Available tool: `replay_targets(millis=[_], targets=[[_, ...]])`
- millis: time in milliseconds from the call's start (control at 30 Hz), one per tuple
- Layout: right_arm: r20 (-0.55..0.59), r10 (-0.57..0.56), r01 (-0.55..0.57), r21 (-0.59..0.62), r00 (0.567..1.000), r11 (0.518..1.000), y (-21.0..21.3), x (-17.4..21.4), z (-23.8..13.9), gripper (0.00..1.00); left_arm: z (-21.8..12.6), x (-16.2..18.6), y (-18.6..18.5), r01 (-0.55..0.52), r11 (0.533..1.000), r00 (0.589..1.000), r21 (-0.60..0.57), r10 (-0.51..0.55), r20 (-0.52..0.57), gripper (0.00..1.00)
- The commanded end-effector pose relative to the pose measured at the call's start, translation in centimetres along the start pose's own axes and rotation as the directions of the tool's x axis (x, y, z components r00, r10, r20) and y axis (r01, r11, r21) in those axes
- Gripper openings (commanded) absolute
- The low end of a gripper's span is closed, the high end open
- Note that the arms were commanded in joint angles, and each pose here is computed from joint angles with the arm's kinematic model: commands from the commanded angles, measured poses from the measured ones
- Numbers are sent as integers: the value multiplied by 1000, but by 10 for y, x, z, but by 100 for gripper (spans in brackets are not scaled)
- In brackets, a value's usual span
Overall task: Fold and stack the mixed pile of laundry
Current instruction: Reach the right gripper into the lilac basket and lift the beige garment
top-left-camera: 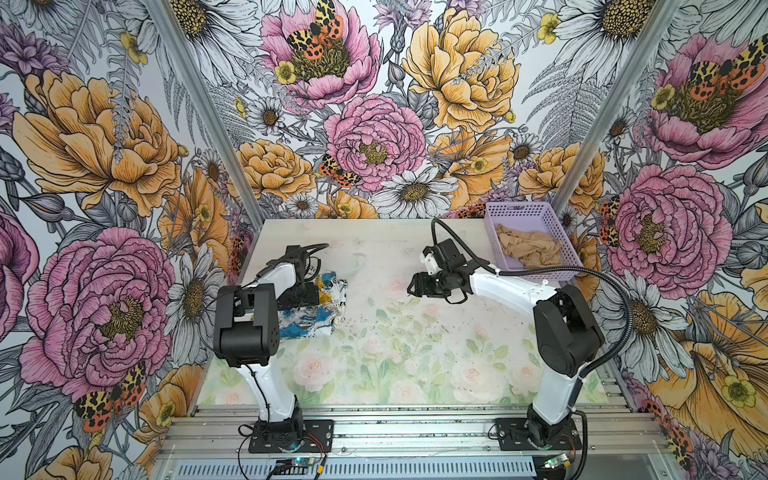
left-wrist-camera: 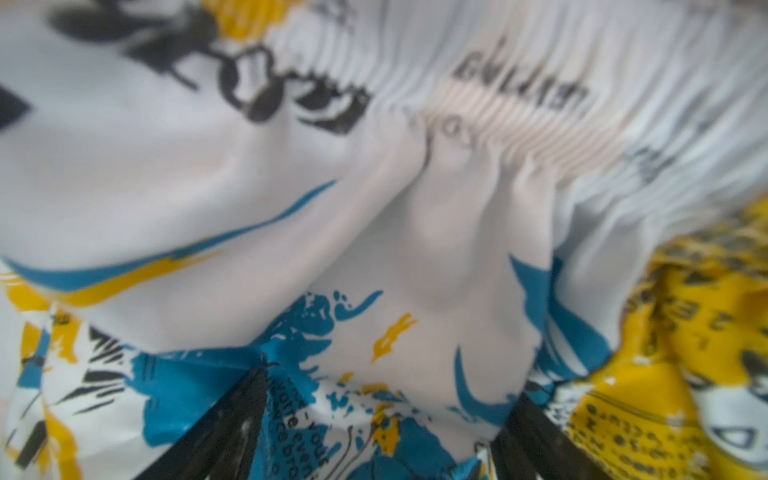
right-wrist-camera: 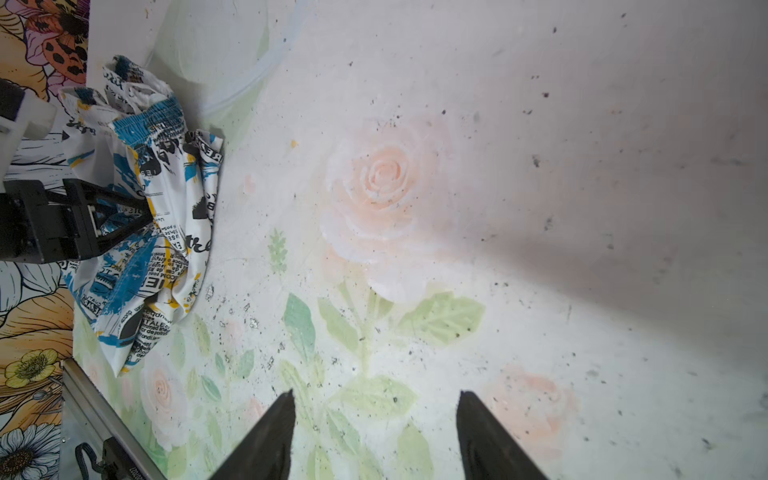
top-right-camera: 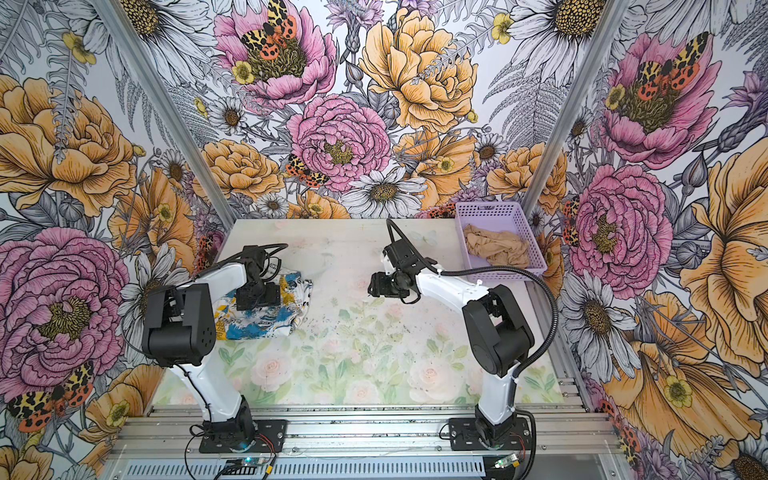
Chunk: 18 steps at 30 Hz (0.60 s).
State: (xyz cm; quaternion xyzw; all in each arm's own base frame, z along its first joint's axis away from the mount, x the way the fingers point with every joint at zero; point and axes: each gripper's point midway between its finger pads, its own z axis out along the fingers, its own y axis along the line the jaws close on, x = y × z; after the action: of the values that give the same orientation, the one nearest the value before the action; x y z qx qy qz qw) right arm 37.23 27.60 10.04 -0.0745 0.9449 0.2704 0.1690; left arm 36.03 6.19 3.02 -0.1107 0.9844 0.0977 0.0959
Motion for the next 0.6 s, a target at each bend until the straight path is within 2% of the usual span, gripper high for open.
replay_targets(millis=[0, 200, 367, 467, 567], targets=[[56, -31, 33, -34, 998, 999, 14, -20, -24, 64, -11, 12, 24, -58, 992, 998, -109, 58, -11, 83], [99, -20, 21, -13, 995, 1000, -5, -34, -44, 65, -28, 9, 25, -72, 987, 997, -142, 76, 22, 85], [263, 30, -63, 121, 964, 991, -57, -83, -93, 67, -71, -1, 6, -52, 995, 988, -85, 64, 140, 99], [360, 68, -163, 239, 930, 957, -103, -113, -126, 75, -102, -6, -19, -49, 999, 971, -11, 50, 235, 99], [447, 93, -278, 368, 890, 887, -157, -137, -159, 81, -128, -8, -50, -74, 995, 952, 66, 51, 300, 99]])
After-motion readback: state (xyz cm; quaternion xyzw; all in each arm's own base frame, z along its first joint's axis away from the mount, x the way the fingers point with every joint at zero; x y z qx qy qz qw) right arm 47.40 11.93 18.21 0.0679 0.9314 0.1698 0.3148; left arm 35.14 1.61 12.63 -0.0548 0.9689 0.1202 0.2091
